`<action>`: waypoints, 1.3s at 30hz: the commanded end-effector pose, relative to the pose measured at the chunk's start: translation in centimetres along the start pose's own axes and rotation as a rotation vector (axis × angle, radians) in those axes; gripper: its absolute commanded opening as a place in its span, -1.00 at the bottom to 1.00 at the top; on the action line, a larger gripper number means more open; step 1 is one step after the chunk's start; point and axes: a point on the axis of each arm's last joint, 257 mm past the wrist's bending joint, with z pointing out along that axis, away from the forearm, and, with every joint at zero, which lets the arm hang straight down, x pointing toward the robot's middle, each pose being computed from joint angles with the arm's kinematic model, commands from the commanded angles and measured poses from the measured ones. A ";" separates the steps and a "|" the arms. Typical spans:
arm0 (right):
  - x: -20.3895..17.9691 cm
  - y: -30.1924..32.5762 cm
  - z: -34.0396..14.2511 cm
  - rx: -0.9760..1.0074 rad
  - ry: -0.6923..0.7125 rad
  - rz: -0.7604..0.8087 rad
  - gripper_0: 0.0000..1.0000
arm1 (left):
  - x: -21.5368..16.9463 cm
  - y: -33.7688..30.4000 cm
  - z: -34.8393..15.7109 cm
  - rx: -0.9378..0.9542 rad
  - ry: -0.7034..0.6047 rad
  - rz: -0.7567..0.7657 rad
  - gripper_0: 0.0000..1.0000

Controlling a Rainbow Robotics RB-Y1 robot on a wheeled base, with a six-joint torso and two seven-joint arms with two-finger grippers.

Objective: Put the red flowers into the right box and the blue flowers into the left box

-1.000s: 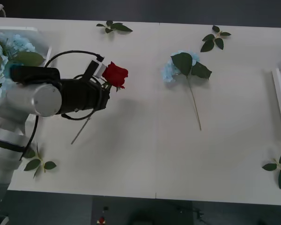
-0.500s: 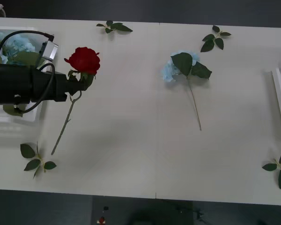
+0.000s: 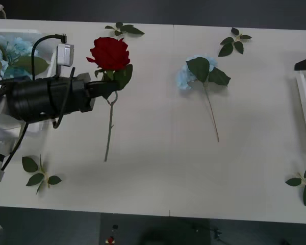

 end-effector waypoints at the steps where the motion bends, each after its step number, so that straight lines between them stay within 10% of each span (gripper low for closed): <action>1: -0.4 5.6 -0.4 -0.162 0.001 0.135 1.00 | -1.8 -2.4 3.8 0.080 -0.087 0.141 -1.00; 39: 12.1 22.5 -17.8 -1.004 -0.331 -0.812 1.00 | -8.6 -11.8 16.4 0.267 -0.462 0.042 -1.00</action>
